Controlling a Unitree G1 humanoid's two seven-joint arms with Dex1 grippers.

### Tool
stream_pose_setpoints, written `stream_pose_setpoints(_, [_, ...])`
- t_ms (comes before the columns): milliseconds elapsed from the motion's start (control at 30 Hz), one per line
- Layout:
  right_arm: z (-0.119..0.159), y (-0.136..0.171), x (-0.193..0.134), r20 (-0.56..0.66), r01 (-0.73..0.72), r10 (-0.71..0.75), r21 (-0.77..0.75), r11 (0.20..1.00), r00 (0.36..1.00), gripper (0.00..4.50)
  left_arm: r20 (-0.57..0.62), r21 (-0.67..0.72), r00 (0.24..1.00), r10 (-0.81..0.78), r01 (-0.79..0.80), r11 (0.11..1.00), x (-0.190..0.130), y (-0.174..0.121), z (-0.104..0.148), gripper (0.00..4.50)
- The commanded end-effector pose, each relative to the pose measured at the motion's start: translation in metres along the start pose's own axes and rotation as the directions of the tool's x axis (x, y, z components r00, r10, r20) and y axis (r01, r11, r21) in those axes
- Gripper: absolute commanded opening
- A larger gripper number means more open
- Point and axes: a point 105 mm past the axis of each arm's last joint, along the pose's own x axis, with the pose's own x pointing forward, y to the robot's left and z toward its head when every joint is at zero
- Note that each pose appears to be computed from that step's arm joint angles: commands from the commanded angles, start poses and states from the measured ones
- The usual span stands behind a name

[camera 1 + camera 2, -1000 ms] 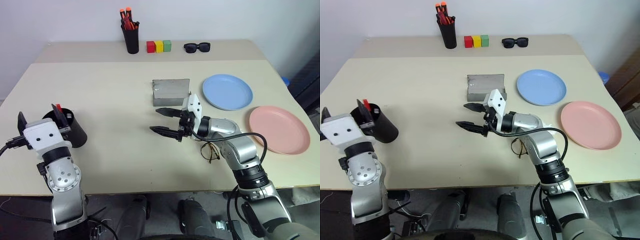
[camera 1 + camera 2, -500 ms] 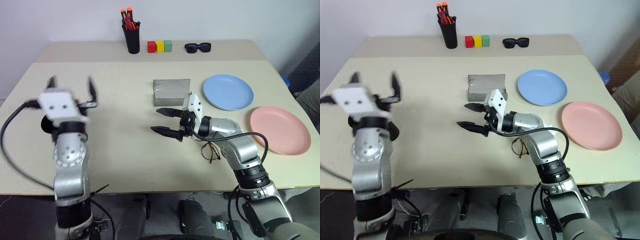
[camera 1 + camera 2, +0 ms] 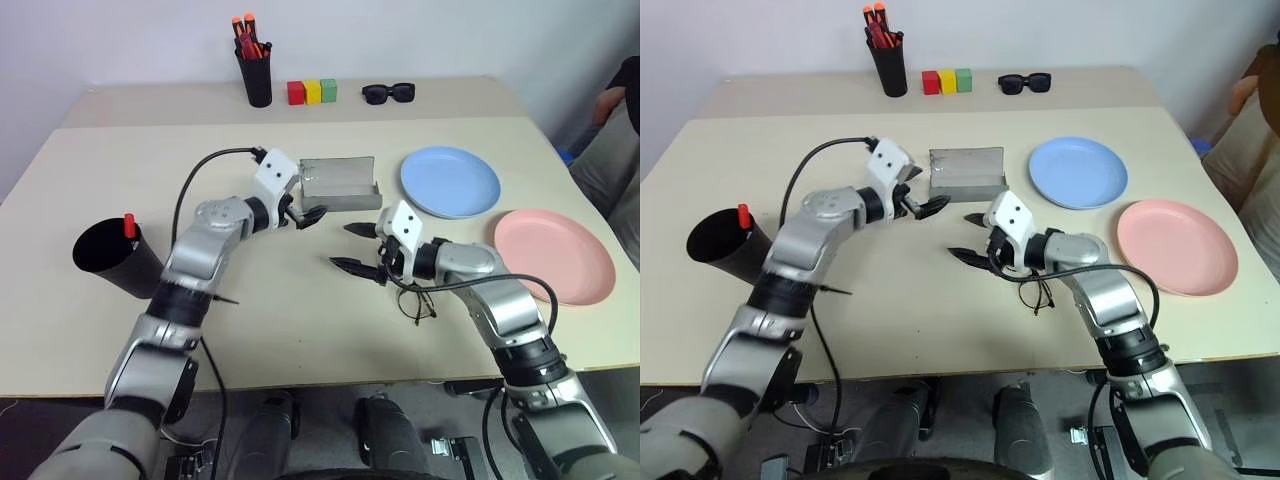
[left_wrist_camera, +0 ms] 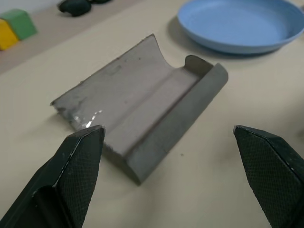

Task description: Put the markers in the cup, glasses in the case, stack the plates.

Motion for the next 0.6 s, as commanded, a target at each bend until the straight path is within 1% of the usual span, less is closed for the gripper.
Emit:
stream_pose_setpoints(33, [0.021, -0.013, -0.021, 0.065, 0.11, -0.107, -0.045, 0.993, 0.992, 3.45, -0.002, 0.056, 0.998, -0.065, 0.065, 0.996, 0.013, 0.001, 0.006, 4.46])
stream_pose_setpoints(133, [0.019, -0.018, -0.044, 0.059, 0.212, -0.21, -0.032, 0.977, 0.976, 3.45, -0.061, 0.069, 0.989, -0.133, 0.137, 0.988, 0.026, -0.002, -0.002, 4.46])
stream_pose_setpoints(233, [0.018, -0.02, -0.059, 0.047, 0.274, -0.272, -0.03, 0.961, 0.961, 3.45, -0.102, 0.065, 0.977, -0.19, 0.197, 0.978, 0.033, -0.006, -0.008, 4.46])
stream_pose_setpoints(433, [0.018, -0.022, -0.075, 0.033, 0.344, -0.343, -0.033, 0.938, 0.939, 3.45, -0.153, 0.074, 0.966, -0.207, 0.22, 0.973, 0.038, -0.005, -0.016, 4.46])
stream_pose_setpoints(567, [0.018, -0.02, -0.079, 0.027, 0.359, -0.358, -0.03, 0.933, 0.933, 3.45, -0.166, 0.078, 0.963, -0.214, 0.229, 0.97, 0.039, -0.006, -0.019, 4.46])
stream_pose_setpoints(600, [0.018, -0.019, -0.079, 0.025, 0.36, -0.359, -0.03, 0.933, 0.933, 3.45, -0.164, 0.075, 0.963, -0.212, 0.226, 0.971, 0.04, -0.006, -0.019, 3.93])
